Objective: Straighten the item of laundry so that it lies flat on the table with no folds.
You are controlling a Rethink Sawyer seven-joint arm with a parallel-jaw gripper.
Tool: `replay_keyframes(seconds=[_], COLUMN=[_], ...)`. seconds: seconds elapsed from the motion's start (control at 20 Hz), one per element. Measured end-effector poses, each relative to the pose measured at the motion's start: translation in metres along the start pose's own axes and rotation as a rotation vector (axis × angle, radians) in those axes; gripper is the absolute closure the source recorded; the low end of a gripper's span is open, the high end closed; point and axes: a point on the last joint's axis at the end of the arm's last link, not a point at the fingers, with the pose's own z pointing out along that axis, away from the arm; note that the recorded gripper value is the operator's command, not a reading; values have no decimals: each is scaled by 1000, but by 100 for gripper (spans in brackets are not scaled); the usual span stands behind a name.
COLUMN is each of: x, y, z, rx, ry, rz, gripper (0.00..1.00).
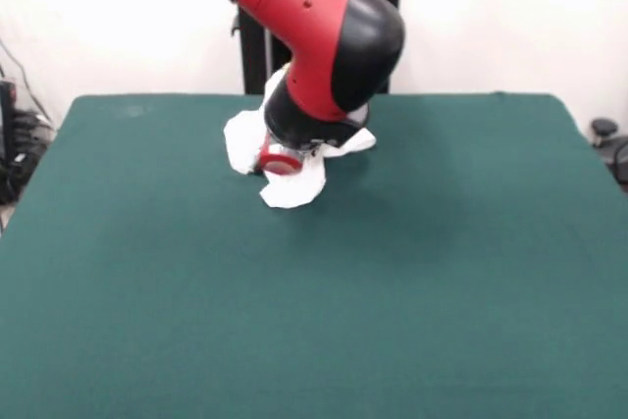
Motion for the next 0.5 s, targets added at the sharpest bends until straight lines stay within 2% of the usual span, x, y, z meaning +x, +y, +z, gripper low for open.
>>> replay_keyframes(seconds=[0.2,0.25,0.3,0.35,0.45,0.5], x=[-24,-34,-55,-60,-85,-111], y=[7,10,18,21,33,47], z=[8,12,20,22,30,37], rx=[-98,-139,-227,-250,-367,-497], ry=[-52,-71,-112,-122,-172,-224], rz=[3,4,4,5,10,24], gripper=[100,100,100,100,100,100])
